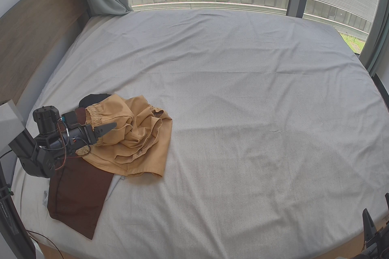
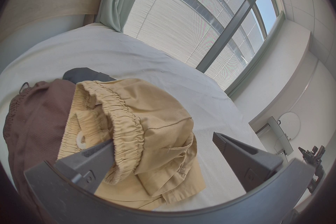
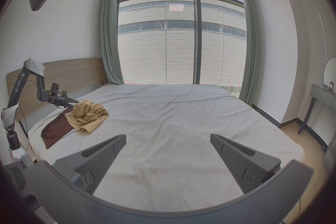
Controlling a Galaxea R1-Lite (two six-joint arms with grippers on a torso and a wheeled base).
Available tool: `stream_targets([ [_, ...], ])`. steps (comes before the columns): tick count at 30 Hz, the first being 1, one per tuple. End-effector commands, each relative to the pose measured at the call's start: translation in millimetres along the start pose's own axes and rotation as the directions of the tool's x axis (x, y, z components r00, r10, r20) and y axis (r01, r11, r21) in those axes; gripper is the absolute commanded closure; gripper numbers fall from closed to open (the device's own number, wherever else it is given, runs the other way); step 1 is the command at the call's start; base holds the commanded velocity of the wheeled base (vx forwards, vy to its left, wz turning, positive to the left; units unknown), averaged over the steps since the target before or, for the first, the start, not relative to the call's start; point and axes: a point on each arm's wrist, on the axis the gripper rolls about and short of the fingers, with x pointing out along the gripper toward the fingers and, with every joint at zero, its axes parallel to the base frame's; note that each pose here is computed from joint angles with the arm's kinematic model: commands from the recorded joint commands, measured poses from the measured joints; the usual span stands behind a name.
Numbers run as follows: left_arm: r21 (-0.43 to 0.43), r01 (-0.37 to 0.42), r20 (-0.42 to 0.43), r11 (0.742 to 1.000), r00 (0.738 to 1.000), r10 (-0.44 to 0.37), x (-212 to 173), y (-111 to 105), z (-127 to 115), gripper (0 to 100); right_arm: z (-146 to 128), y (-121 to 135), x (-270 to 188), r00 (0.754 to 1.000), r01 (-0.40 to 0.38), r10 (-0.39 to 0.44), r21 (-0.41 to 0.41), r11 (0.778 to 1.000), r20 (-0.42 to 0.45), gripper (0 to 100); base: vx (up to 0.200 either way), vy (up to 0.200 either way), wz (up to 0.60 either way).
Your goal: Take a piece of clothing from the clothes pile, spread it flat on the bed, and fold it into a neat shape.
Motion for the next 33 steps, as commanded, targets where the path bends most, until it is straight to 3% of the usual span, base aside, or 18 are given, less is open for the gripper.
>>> stream_targets([
  [1,-0.007,0.007,-0.017,1.0,1.0,-0.007,5.7,1.0,-7.4,0,-5.2,0.1,0.1,1.0,0.0,0.0,0.0,1.0,-0.001,0,0.0,0.0,0.0],
  [15,0.014,0.026,0.012,1.0,1.0,-0.026,14.2,3.5,-13.9,0,-5.2,0.1,0.1,1.0,0.0,0.0,0.0,1.0,-0.001,0,0.0,0.0,0.0],
  [16,0.014,0.026,0.012,1.0,1.0,-0.026,14.2,3.5,-13.9,100,-5.2,0.1,0.1,1.0,0.0,0.0,0.0,1.0,-0.001,0,0.0,0.0,0.0],
  [24,0.021,0.028,0.031,0.999,0.999,-0.028,14.3,5.0,-11.5,100,-5.2,0.1,0.1,1.0,0.0,0.0,0.0,1.0,-0.001,0,0.0,0.0,0.0],
  [33,-0.031,0.068,0.075,0.997,0.995,-0.065,0.3,-6.5,-13.3,100,-5.2,0.1,0.1,1.0,0.0,0.0,0.0,1.0,-0.001,0,0.0,0.0,0.0],
])
